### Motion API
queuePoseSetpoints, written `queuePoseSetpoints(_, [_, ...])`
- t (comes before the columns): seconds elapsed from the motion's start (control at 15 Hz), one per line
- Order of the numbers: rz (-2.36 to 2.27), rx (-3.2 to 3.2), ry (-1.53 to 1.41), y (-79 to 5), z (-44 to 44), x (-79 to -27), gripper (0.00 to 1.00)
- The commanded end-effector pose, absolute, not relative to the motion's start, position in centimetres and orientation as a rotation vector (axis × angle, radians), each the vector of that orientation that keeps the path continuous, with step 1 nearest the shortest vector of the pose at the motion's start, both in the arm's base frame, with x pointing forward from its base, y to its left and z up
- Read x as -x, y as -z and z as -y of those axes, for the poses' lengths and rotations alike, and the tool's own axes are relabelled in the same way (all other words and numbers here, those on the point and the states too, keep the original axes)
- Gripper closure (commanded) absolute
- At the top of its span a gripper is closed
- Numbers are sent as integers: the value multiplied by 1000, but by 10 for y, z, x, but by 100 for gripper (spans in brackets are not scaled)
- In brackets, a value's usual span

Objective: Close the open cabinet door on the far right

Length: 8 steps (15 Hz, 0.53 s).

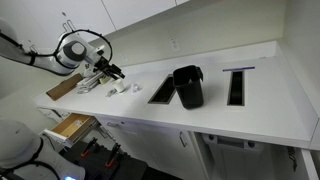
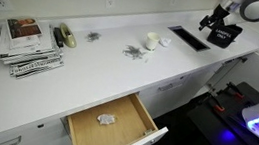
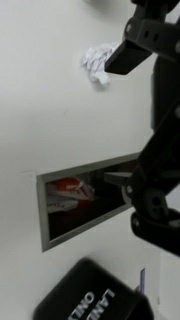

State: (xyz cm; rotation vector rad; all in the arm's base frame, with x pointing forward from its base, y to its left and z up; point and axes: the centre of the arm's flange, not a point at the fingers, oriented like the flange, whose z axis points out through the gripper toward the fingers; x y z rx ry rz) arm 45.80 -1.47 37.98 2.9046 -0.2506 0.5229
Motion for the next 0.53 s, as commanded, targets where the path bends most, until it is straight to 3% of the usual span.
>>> queuePoseSetpoints(0.0, [531,-2830,-460,-369,66,-404,0])
queuePoseSetpoints(0.47, [953,-2552,-315,-349,141,-330,0])
